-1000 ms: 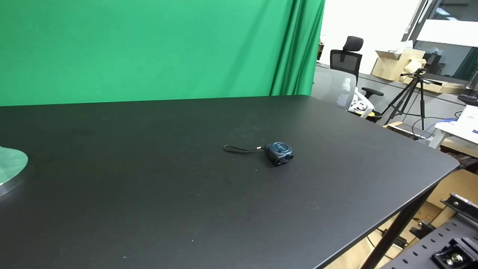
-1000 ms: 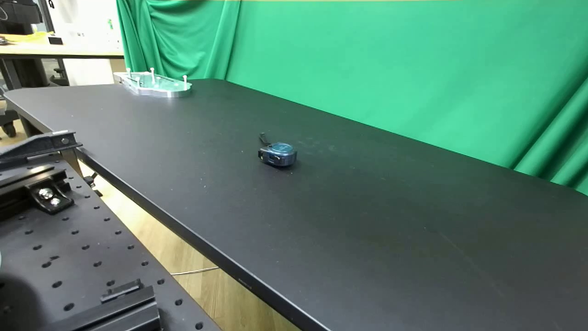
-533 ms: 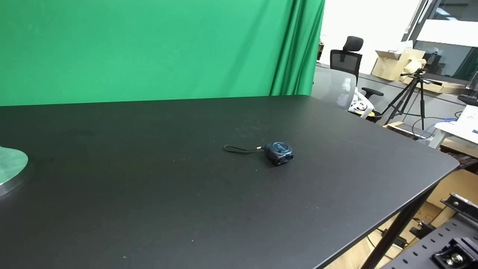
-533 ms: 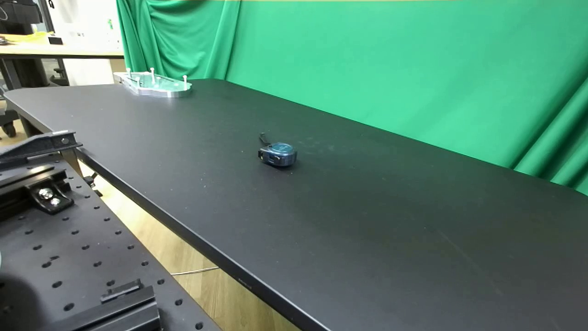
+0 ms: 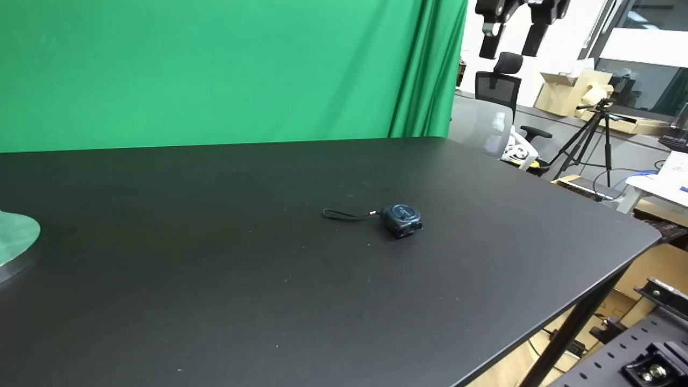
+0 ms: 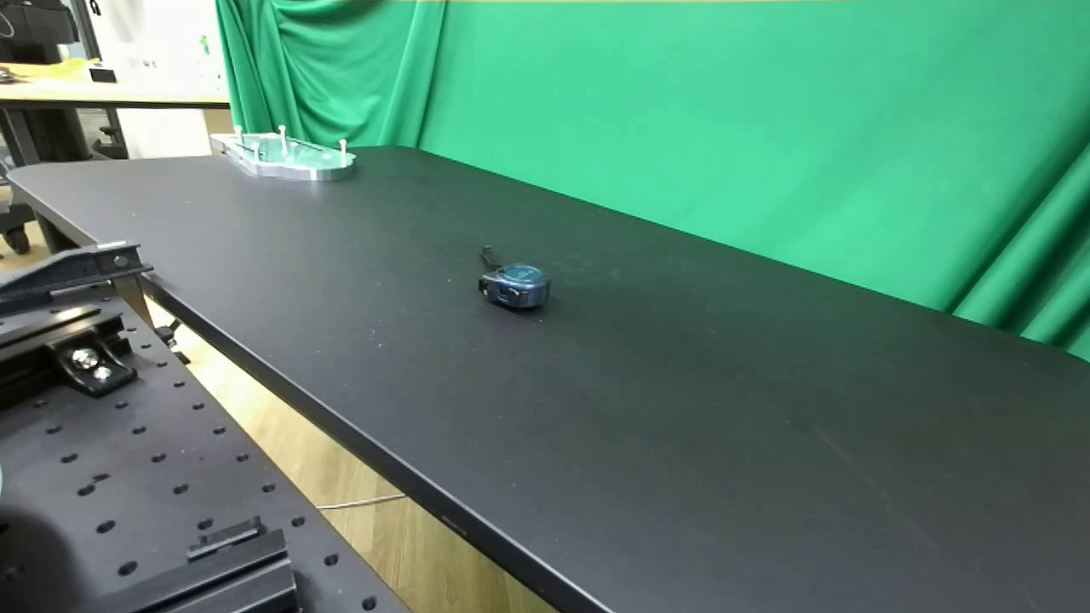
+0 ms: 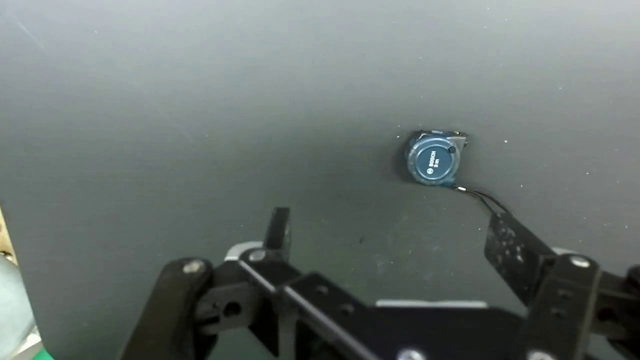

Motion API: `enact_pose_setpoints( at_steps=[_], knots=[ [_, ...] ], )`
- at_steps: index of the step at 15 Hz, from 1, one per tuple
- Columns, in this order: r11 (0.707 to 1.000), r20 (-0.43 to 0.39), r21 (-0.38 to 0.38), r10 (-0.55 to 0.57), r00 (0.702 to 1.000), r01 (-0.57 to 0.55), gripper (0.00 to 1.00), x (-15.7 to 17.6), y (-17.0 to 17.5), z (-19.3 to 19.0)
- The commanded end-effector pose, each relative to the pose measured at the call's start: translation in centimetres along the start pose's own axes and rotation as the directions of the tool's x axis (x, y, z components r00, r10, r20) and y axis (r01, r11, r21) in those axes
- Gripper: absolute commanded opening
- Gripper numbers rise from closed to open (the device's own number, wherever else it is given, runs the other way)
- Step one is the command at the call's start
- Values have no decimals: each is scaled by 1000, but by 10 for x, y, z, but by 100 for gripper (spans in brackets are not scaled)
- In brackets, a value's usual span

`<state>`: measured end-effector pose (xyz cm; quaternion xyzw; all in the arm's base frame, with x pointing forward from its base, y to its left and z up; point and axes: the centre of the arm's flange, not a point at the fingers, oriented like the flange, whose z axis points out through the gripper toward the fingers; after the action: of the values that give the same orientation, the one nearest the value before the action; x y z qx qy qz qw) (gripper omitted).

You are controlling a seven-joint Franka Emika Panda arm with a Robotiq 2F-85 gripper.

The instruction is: Move the measuring tape away from you

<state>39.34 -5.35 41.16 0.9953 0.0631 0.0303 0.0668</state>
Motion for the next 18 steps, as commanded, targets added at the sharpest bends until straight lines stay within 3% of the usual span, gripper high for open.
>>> enact_pose_setpoints(
  at_steps=[1,8,9,14,18],
  knots=[
    [999,31,-9,-46,998,47,100,44,-7,39],
    [997,98,33,-71,993,68,100,60,-33,115],
    [996,88,35,-83,993,80,100,48,-29,106],
    [995,104,41,-93,990,89,100,53,-33,119],
    [996,38,65,-66,997,63,100,47,-51,134]
  ],
)
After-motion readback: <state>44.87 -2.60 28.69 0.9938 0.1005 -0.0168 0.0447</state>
